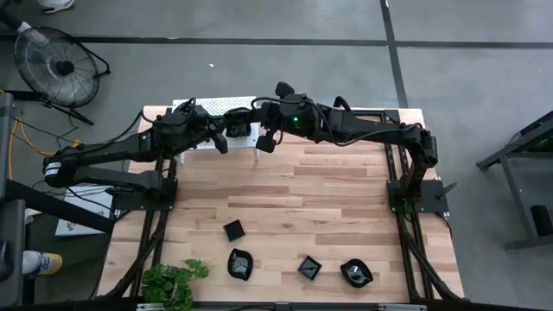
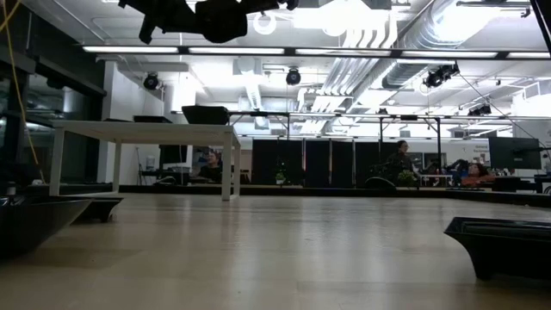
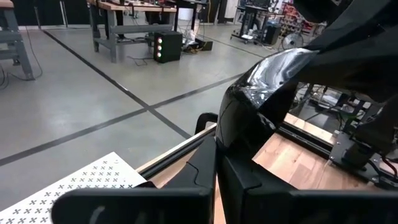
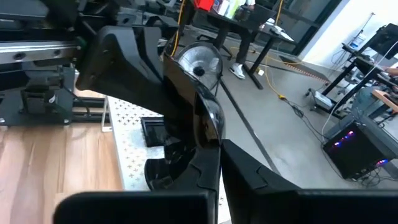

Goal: Pick & Place Mini shaped plates
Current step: Stack the black leaf shaped plate on top of the black leaf shaped plate on the shelf

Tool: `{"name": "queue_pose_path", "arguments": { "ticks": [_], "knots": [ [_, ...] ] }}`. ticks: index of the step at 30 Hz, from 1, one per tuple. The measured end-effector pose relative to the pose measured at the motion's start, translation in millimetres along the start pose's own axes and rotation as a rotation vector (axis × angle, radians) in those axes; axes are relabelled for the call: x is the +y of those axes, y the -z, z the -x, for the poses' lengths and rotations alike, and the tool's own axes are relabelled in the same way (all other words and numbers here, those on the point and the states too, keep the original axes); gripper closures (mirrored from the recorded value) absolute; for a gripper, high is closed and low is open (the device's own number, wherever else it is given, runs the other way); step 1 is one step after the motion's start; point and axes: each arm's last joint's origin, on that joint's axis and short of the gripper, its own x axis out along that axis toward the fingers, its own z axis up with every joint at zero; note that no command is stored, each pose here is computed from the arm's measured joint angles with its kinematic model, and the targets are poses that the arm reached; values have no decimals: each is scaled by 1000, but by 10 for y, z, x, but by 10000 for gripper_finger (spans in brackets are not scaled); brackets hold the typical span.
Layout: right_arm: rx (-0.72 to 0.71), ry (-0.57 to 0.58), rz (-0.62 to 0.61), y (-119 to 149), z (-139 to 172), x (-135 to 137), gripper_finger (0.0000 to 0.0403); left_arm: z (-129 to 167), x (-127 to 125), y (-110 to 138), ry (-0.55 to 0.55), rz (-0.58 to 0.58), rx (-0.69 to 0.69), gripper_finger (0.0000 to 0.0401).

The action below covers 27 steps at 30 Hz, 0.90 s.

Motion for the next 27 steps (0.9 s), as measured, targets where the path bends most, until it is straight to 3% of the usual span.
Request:
{"name": "queue_pose_path", "arguments": {
  "ticks": [9, 15, 20, 27],
  "knots": [
    [-2, -6, 0, -3, 4, 2, 402, 0, -9, -3, 30, -50, 1, 393],
    [-15, -37, -5, -12, 10, 18, 402, 1, -47, -31, 132, -135, -22, 322],
    [-4, -20, -8, -3, 5, 19, 402, 4, -47, -43, 131, -210, -37, 253],
    [58, 2, -93, 58, 18, -88, 403, 44, -19, -81, 67, -475, -77, 212]
  ]
}}
